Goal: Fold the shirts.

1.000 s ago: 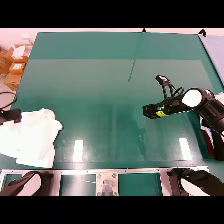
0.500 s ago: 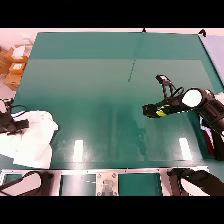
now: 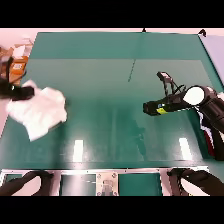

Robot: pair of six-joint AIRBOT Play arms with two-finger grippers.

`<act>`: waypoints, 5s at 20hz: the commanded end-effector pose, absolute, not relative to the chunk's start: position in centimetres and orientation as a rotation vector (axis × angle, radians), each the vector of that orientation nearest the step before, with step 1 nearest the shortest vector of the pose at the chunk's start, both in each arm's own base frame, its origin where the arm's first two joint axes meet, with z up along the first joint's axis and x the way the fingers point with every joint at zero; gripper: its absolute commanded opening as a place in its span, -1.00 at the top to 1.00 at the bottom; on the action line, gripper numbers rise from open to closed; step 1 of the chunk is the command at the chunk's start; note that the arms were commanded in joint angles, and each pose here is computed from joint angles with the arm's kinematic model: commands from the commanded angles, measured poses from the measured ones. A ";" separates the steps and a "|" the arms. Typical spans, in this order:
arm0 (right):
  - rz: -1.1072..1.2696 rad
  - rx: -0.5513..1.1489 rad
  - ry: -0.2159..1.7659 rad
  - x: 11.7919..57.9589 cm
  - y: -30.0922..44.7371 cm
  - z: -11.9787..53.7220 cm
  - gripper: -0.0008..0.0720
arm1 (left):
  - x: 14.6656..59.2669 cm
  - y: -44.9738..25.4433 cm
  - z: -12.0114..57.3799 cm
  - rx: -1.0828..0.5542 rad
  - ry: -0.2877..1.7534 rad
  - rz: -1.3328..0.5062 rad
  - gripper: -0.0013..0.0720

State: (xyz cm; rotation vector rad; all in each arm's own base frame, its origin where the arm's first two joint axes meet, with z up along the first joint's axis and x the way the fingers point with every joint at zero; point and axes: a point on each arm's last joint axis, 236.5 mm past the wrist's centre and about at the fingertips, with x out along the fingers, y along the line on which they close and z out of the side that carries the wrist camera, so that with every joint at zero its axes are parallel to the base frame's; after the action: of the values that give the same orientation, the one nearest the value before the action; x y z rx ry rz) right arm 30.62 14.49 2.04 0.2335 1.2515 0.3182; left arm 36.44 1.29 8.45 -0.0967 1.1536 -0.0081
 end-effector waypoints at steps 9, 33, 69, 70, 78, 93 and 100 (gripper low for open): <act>0.209 0.317 1.180 33.6 9.4 7.0 0.90 | 35.6 -32.1 8.0 -0.070 1.038 -0.746 0.90; 0.255 0.567 1.508 24.2 15.8 -11.9 -0.33 | 47.1 -15.1 6.0 -0.250 1.123 -0.424 -1.00; 0.110 0.757 1.398 29.1 4.4 -7.8 0.94 | 49.7 -24.5 -8.9 -0.567 1.081 -0.530 -0.45; 0.110 0.757 1.398 29.1 4.4 -7.8 0.94 | 50.0 -25.3 -8.6 -0.593 1.066 -0.545 -0.44; 0.128 0.752 1.335 31.3 3.9 -5.6 0.94 | 50.2 -27.3 -3.8 -0.580 1.020 -0.714 0.90; 0.210 0.174 -0.012 28.2 2.4 53.1 0.94 | 29.7 -12.9 54.4 -0.057 -0.091 -0.623 0.90; 0.104 0.115 -0.350 22.3 1.8 61.0 0.94 | 22.9 -11.8 56.3 -0.015 -0.146 -0.537 0.90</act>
State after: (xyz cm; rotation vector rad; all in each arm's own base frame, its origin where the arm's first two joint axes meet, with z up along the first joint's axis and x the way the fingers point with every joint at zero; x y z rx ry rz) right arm 23.71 2.31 59.00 0.1291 -0.2627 0.1391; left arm 24.20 -12.72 57.00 -0.0293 -0.1840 -0.5938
